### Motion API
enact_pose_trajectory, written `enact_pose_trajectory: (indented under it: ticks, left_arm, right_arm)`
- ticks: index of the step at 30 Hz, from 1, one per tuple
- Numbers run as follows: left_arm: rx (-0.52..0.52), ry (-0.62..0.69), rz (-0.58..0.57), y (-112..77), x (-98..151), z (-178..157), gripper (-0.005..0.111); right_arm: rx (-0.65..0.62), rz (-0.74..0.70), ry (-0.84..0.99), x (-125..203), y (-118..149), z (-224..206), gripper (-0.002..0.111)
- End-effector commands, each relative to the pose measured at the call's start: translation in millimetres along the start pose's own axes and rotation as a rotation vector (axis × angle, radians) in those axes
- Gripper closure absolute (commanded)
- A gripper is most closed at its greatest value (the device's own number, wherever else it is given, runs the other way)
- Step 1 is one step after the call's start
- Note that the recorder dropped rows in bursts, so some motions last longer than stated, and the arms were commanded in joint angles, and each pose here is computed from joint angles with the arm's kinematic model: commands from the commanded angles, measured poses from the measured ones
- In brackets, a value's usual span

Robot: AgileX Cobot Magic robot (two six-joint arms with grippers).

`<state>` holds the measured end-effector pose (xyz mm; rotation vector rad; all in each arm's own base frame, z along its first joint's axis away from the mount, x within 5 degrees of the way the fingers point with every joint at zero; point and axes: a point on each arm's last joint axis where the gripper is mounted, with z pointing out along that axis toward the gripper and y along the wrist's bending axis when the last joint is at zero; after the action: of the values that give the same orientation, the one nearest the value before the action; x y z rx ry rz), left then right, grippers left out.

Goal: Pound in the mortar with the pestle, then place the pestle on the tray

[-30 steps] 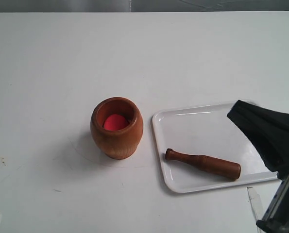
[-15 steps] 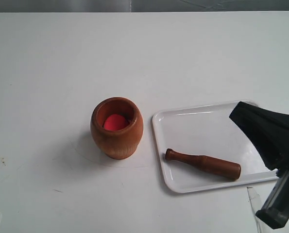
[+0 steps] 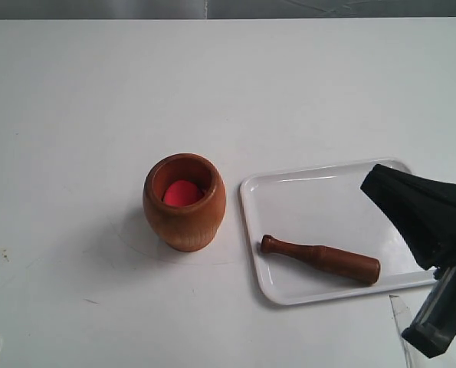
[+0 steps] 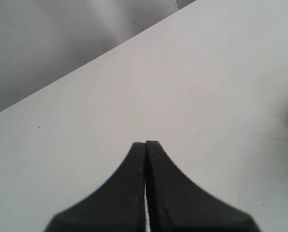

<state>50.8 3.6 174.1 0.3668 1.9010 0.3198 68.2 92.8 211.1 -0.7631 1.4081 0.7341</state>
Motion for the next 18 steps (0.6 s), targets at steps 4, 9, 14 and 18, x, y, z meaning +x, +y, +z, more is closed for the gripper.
enact_pose_trajectory:
  ticks: [4, 9, 14, 18]
  left_arm:
    - [0.008, -0.007, -0.012, -0.6, -0.4, 0.0, 0.107]
    - [0.008, -0.007, -0.012, -0.6, -0.4, 0.0, 0.107]
    - [0.008, -0.007, -0.012, -0.6, -0.4, 0.0, 0.107]
    - [0.008, -0.007, -0.012, -0.6, -0.4, 0.0, 0.107]
  right_arm:
    - [0.035, 0.021, 0.089, 8.8, -3.0, -1.0, 0.108]
    - [0.16, 0.285, 0.496, 45.2, -7.5, -12.6, 0.108]
    - [0.2, 0.303, 0.618, 54.8, -8.5, -19.0, 0.108]
    - [0.167, 0.246, 0.567, 50.6, -8.0, -15.9, 0.108]
